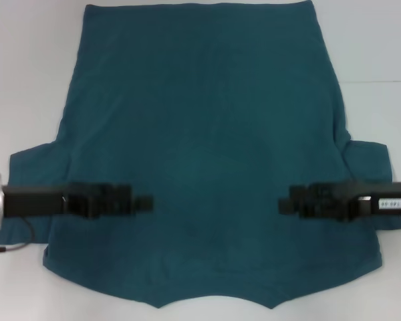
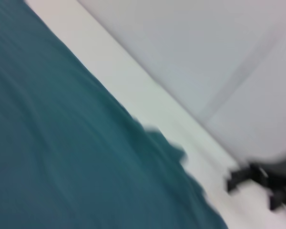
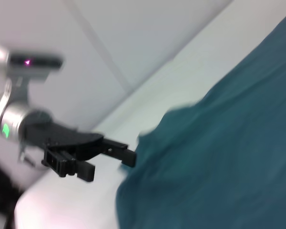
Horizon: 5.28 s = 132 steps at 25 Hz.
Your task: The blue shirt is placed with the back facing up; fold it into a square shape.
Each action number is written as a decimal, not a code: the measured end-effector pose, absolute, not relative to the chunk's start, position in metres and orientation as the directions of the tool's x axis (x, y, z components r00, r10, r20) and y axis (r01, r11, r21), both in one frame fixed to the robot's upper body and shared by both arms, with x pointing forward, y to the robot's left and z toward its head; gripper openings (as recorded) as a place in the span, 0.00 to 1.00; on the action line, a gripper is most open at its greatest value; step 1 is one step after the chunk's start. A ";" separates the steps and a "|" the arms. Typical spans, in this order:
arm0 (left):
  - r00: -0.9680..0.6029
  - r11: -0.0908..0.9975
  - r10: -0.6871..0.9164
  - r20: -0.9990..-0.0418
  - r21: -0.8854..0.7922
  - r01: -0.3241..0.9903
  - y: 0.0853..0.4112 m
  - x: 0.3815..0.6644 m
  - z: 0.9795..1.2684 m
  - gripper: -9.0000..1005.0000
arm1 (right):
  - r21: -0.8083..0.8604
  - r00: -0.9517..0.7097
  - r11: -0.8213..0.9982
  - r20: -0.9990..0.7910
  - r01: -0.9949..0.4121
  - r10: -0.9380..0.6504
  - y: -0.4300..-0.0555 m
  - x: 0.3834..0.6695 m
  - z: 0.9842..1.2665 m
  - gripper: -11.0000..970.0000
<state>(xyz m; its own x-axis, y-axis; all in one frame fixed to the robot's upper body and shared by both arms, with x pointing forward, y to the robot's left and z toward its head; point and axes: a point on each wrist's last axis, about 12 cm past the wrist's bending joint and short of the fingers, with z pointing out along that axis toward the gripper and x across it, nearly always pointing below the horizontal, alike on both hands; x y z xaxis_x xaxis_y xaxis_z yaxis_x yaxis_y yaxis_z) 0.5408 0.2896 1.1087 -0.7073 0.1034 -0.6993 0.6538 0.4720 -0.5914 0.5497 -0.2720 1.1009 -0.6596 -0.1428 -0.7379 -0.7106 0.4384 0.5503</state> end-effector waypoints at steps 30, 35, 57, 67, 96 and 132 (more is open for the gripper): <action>-0.685 0.558 -0.379 -0.622 -0.744 0.368 0.325 0.539 1.086 0.91 | 0.658 -0.736 0.553 -0.667 -0.512 0.112 -0.297 0.559 1.090 0.74; -0.684 0.536 -0.460 -0.565 -0.791 0.293 0.323 0.542 1.083 0.91 | 0.669 -0.742 0.550 -0.658 -0.499 0.128 -0.299 0.563 1.094 0.74; -0.605 0.525 -0.715 -0.351 -0.841 -0.133 0.393 0.515 1.061 0.91 | 0.754 -0.851 0.594 -0.481 -0.279 0.210 -0.325 0.588 1.121 0.74; -0.572 0.567 -0.724 -0.385 -0.805 -0.176 0.398 0.511 1.048 0.91 | 0.756 -0.853 0.593 -0.478 -0.278 0.210 -0.324 0.588 1.121 0.74; -0.620 0.606 -0.668 -0.412 -0.785 -0.131 0.377 0.524 1.037 0.91 | 0.761 -0.847 0.588 -0.479 -0.272 0.228 -0.326 0.587 1.121 0.74; -0.676 0.831 -0.436 -0.594 -0.554 -0.049 0.394 0.540 1.058 0.01 | 0.773 -0.843 0.578 -0.475 -0.263 0.252 -0.329 0.586 1.121 0.74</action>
